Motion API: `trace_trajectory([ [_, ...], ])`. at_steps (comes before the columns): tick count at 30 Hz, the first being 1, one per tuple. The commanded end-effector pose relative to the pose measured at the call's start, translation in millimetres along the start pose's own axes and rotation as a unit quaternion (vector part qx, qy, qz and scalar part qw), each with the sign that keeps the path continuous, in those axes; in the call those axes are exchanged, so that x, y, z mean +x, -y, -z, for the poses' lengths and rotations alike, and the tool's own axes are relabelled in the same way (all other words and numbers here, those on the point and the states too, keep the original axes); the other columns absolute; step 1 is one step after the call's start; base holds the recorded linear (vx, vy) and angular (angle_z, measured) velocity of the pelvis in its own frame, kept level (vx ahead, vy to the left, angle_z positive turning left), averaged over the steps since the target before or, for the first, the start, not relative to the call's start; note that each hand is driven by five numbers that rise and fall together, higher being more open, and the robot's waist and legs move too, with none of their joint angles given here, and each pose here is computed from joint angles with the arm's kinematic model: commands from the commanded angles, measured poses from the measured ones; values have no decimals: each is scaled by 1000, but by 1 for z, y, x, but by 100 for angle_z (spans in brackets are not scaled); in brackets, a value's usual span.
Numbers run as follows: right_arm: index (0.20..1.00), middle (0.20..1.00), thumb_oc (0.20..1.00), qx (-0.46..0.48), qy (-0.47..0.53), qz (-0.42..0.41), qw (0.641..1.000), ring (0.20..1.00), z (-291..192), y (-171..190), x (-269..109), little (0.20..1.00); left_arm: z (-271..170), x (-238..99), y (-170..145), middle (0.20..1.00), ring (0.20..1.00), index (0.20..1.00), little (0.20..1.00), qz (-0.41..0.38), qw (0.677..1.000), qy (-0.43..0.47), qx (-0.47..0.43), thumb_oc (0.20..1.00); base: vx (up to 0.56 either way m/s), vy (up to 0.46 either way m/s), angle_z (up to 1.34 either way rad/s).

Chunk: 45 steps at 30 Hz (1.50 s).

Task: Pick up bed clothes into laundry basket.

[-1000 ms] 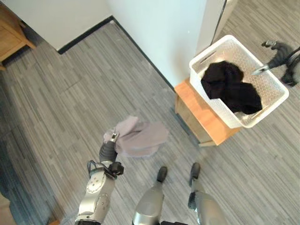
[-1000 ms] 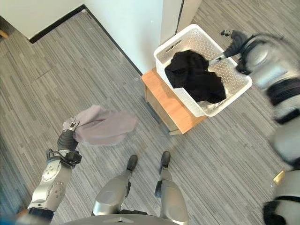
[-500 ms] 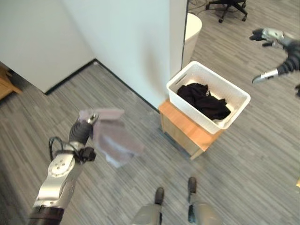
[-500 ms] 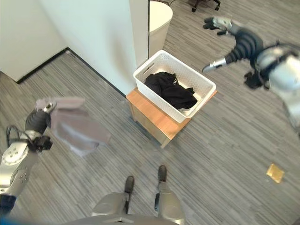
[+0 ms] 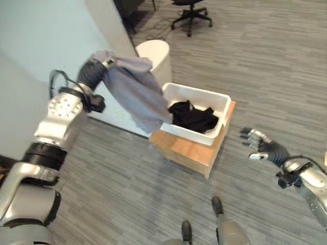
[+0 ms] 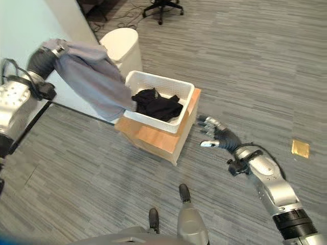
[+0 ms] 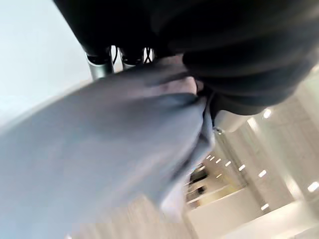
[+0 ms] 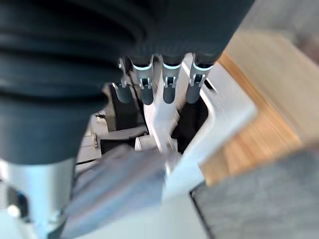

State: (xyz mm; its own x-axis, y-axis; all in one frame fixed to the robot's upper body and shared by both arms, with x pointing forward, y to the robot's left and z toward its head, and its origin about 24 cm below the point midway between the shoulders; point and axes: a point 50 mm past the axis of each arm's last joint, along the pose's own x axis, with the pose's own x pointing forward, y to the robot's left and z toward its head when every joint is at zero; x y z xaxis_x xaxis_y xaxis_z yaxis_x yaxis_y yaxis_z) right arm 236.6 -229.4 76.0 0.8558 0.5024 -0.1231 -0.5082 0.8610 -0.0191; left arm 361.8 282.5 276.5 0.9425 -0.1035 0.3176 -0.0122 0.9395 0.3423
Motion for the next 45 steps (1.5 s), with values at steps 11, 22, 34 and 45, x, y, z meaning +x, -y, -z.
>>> trace_trajectory([
  [11,1000,1000,1000,77,27,-71,994,1000,7,-31,10,1000,-100,16,-70,200,200,200,200,-118,987,98,57,200,22,8,-7],
  [22,1000,1000,1000,98,13,-53,994,1000,21,-35,2,1000,-100,18,-69,200,200,200,200,-128,985,94,75,200,5,0,-2],
  [34,1000,1000,1000,119,8,-30,992,1000,33,-43,-4,1000,-97,21,-72,200,200,200,200,-155,982,82,69,200,-33,7,-2],
  [45,1000,1000,1000,123,-4,-9,992,1000,40,-44,-16,1000,-127,39,-43,200,200,200,200,-125,981,126,76,200,-5,22,-9],
])
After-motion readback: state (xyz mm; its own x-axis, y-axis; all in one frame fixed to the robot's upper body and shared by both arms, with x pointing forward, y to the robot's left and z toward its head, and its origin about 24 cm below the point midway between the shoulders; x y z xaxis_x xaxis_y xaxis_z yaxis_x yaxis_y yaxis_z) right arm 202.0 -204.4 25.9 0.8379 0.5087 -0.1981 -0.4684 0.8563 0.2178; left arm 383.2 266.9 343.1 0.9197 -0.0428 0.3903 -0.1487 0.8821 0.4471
